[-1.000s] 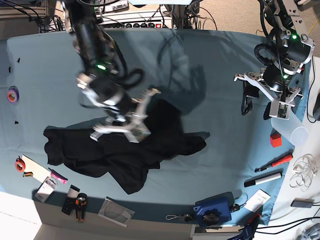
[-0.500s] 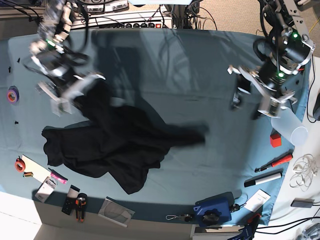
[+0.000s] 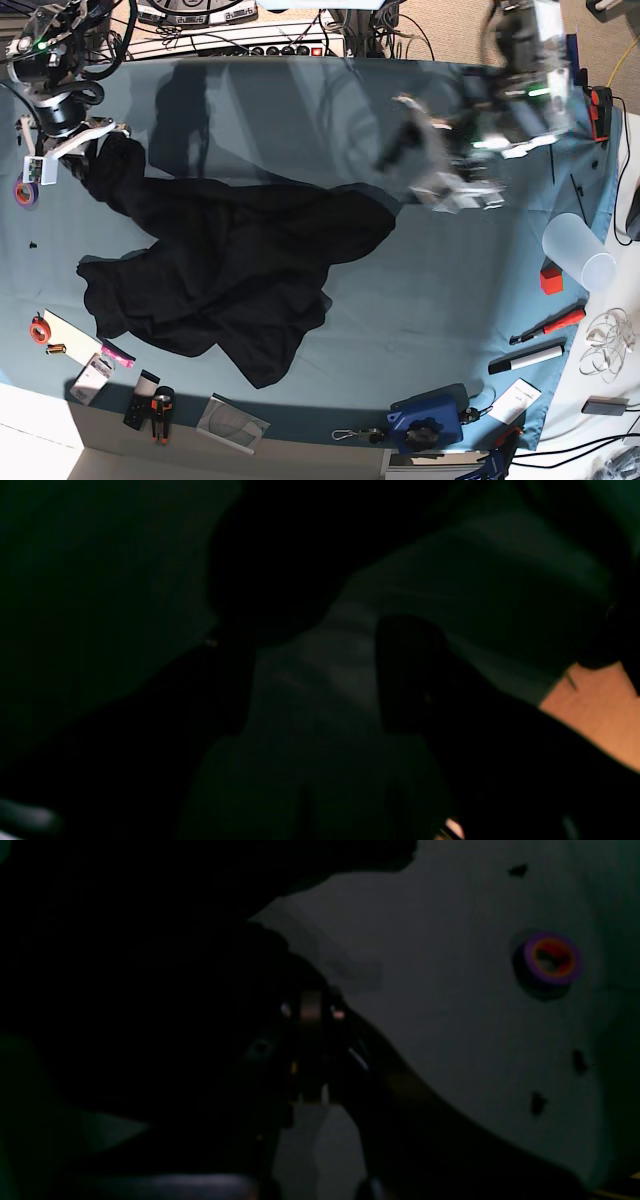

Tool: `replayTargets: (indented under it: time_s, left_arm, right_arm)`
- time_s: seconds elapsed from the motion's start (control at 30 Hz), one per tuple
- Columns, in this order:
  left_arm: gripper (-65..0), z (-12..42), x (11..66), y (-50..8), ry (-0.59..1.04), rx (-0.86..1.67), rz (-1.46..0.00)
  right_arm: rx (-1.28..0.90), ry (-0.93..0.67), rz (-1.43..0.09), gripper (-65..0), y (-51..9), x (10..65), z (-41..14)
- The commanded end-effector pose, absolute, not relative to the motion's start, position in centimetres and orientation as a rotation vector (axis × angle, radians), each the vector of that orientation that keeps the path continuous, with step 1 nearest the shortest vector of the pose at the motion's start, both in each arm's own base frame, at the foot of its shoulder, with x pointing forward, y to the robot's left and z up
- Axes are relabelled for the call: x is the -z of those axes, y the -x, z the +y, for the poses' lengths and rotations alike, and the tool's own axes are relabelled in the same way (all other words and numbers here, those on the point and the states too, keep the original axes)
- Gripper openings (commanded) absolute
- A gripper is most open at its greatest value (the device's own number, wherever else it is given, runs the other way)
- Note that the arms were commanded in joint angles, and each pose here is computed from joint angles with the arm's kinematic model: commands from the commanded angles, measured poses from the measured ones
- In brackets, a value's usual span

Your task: Layout the t-shirt on the table in an organized manner, then fold the t-shirt properly

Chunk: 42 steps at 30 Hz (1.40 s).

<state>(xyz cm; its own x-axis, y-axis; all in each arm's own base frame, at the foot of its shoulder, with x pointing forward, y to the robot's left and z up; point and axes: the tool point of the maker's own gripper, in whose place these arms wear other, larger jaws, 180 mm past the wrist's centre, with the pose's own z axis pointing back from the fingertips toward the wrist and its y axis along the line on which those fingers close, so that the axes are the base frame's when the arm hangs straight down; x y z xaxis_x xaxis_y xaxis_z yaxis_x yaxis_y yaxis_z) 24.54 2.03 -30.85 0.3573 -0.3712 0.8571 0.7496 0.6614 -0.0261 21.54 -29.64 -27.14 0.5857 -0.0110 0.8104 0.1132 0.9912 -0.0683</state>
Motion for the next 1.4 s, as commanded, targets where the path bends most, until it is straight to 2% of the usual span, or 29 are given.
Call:
replayTargets:
  time_s: [0.0,0.1,0.33,0.53,0.67,0.8,0.97,1.13,1.37]
  left_arm:
    - [-29.2,0.9,29.2,-25.5,0.470,0.764,-1.026]
    - [-29.2,0.0,29.6,-27.6,0.410,0.664,-1.015]
    - [-29.2,1.6,33.7,-31.4,0.323,0.430,-0.826]
    - [-29.2,2.9,37.1,-31.9,0.444,0.301,-0.704]
    - [-29.4,4.2,37.9,-32.3,0.504,0.216,-0.683]
    - [-32.9,4.8,38.5,-32.8,0.540,0.162,-0.664]
    - [-32.9,4.9,39.2,-32.8,0.538,0.158,-0.629]
    - [-32.9,3.7,37.5,-33.6,0.607,0.203,-0.652]
    - [-32.9,5.5,37.2,-35.5,0.478,0.208,-0.669]
  right_arm:
    - [0.058,0.120,-0.985,-65.0,-22.0,26.1,-29.5]
    - [0.059,0.119,-0.966,-65.0,-21.8,26.4,-29.4]
    - [0.041,0.117,-0.940,-65.0,-21.5,26.8,-29.3]
    - [0.041,0.117,-0.941,-65.0,-21.5,26.8,-29.3]
    - [0.041,0.117,-0.941,-65.0,-21.5,26.8,-29.3]
    - [0.040,0.117,-0.940,-65.0,-21.5,26.8,-29.3]
    - [0.039,0.116,-0.929,-65.0,-21.4,26.9,-29.2]
    - [0.038,0.116,-0.926,-65.0,-21.4,27.0,-29.2]
    - [0.019,0.115,-0.925,-65.0,-21.4,27.0,-29.1]
